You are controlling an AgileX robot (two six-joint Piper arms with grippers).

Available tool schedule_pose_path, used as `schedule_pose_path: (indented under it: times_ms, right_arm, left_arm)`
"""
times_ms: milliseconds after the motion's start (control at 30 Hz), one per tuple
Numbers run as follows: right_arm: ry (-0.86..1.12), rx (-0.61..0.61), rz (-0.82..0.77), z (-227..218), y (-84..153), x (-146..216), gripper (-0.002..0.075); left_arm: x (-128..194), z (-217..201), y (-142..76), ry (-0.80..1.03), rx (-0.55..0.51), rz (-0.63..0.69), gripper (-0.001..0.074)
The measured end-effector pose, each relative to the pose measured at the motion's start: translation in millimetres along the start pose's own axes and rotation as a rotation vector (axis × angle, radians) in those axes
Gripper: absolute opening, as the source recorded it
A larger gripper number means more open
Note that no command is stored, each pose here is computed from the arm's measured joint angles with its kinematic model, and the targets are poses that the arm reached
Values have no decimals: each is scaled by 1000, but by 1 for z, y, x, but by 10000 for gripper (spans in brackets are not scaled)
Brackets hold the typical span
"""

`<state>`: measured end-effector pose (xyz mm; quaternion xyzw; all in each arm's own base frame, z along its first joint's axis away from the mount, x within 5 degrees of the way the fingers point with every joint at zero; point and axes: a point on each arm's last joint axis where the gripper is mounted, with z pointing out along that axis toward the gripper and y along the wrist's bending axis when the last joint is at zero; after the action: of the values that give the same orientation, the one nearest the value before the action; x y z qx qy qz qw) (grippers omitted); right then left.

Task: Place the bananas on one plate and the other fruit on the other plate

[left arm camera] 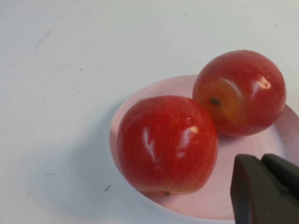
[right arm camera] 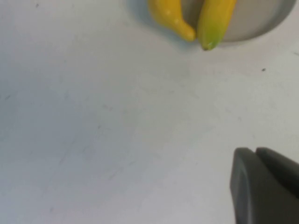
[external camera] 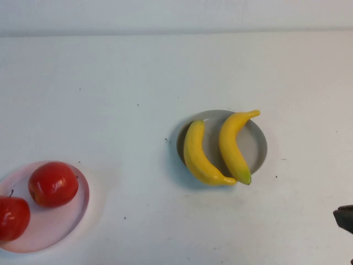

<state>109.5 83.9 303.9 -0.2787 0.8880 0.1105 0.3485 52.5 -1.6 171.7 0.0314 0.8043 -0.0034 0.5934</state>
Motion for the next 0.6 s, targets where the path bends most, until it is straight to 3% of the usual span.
schedule_pose_path:
  times_ms: [367,467,600]
  right_arm:
    - [-503,328,283,34,-38,120,-15]
    - [-590,380,378,36,-38,138,-15]
    - [-698,428,372,27,-37,141,-15]
  left_arm:
    - [0,0,0,0,0,0,3]
    - [0,0,0,0,0,0,3]
    - [0,0,0,0,0,0,3]
